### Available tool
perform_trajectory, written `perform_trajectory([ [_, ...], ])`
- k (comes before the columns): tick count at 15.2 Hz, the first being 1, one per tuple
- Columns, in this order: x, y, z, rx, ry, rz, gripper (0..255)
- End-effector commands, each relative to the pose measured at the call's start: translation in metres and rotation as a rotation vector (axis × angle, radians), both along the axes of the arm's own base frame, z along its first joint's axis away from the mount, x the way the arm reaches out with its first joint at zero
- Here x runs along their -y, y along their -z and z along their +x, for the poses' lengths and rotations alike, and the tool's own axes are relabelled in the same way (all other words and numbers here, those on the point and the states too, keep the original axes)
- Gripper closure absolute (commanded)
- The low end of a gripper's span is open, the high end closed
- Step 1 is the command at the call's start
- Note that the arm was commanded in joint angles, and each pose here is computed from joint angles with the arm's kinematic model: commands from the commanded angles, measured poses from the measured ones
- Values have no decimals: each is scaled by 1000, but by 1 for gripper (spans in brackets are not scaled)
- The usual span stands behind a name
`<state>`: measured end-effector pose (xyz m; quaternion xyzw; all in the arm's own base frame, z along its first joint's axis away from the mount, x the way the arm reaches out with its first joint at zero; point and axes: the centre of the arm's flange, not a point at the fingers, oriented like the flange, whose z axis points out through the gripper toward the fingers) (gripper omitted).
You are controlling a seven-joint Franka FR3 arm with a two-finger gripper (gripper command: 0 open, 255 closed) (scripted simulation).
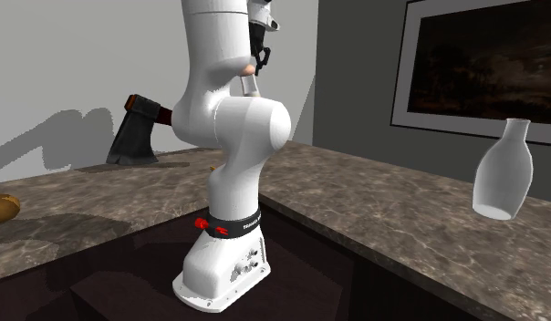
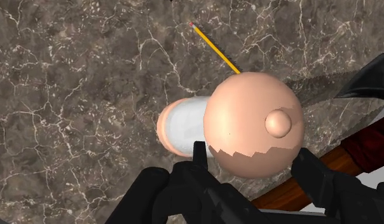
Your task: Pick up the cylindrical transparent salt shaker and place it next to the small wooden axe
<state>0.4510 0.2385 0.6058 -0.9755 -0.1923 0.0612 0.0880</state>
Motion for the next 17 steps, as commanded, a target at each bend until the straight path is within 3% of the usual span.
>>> perform_trajectory([
  [1,1,9,0,1,0,0,255],
  [17,1,94,0,1,0,0,255],
])
